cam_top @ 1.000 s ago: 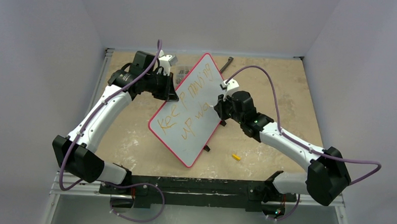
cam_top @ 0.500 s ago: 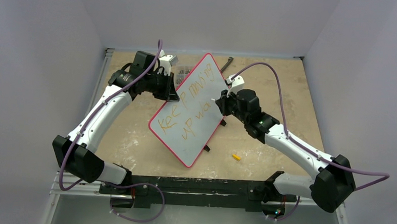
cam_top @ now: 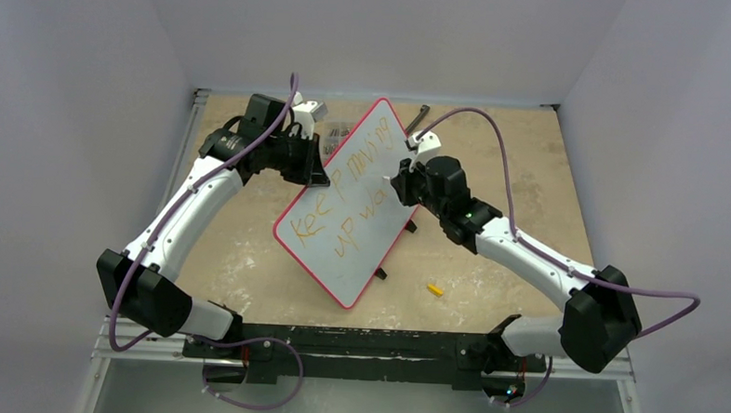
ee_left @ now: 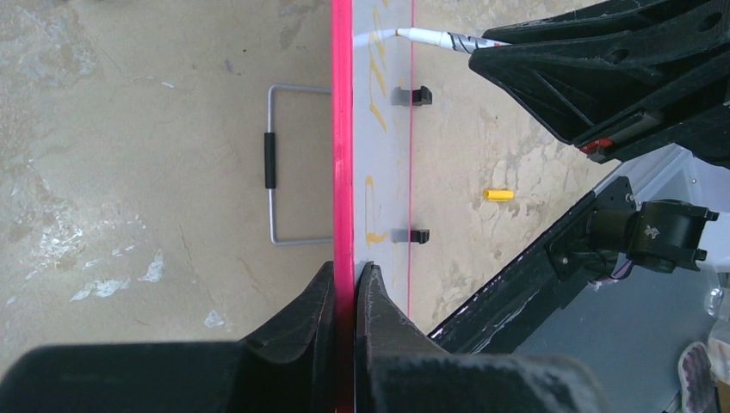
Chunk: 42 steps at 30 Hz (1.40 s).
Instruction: Write a sentence on the whiteboard
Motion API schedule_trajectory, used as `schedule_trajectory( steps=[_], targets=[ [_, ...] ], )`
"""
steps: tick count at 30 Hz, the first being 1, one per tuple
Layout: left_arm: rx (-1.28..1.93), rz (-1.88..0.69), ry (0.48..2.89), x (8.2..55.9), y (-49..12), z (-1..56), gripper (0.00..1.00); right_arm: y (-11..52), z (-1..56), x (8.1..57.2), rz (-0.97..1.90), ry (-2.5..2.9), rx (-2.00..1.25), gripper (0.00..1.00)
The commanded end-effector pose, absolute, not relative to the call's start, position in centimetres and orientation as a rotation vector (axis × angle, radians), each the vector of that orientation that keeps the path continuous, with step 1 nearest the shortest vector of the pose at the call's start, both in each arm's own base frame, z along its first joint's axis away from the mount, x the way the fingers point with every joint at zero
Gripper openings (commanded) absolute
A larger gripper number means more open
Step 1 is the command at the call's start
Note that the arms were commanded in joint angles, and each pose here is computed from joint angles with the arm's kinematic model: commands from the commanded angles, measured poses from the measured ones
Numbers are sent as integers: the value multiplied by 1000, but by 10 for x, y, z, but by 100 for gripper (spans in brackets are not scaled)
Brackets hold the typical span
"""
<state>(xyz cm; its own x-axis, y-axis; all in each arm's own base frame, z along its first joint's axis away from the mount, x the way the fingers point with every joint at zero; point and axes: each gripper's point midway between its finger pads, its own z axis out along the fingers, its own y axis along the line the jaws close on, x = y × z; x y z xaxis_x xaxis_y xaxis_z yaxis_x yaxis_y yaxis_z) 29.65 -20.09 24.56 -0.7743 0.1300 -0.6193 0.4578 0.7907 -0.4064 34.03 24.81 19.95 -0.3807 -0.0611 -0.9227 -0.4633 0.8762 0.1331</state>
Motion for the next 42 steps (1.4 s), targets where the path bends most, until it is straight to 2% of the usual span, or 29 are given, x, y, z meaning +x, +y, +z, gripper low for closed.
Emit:
schedule_trajectory(
  steps=[1,16,42],
  targets=[
    [501,-544,2364,310,-180,239,0,254,224,349,490,1852,-356,0],
    [501,-547,2359,310,-181,240,0,240,179,325,497,1942,-346,0],
    [503,-555,2355,309,-181,241,0,241,184,320,526,1948,-342,0]
  ],
)
